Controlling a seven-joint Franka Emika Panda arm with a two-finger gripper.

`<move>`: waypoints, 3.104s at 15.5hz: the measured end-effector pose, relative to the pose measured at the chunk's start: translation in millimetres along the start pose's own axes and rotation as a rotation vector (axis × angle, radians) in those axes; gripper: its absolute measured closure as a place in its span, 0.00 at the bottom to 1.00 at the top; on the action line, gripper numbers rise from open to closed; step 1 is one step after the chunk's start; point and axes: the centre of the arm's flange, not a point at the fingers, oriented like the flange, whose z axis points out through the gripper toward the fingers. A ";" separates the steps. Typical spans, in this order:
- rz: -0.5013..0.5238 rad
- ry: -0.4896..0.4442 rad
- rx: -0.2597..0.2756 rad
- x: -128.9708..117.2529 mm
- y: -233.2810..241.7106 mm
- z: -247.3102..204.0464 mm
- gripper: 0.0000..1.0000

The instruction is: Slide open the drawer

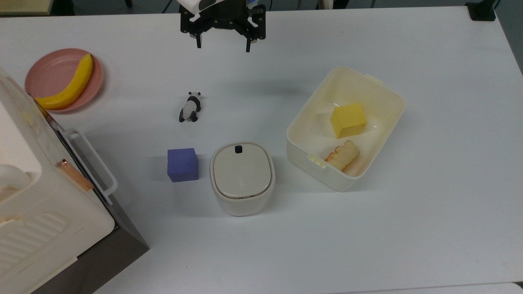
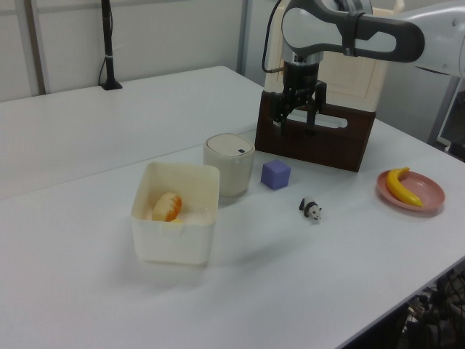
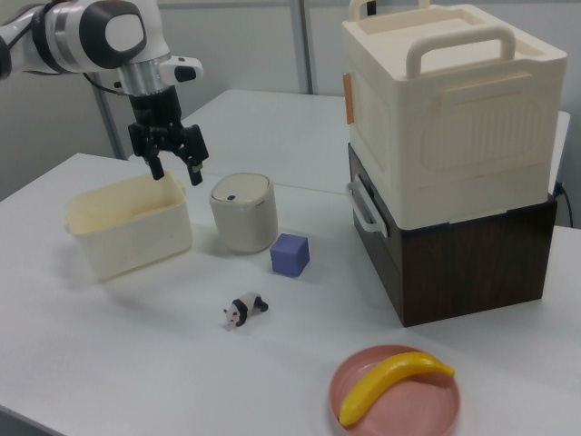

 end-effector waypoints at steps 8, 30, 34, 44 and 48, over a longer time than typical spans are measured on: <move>0.002 -0.007 0.020 -0.4 -1.4 2.1 0.00; 0.006 -0.019 0.019 -0.8 0.7 8.0 0.06; -0.019 -0.022 0.032 -1.0 -0.5 8.9 0.18; -0.038 -0.029 0.051 -1.0 3.3 11.9 0.32; -0.040 -0.030 0.051 -1.0 3.3 12.3 0.32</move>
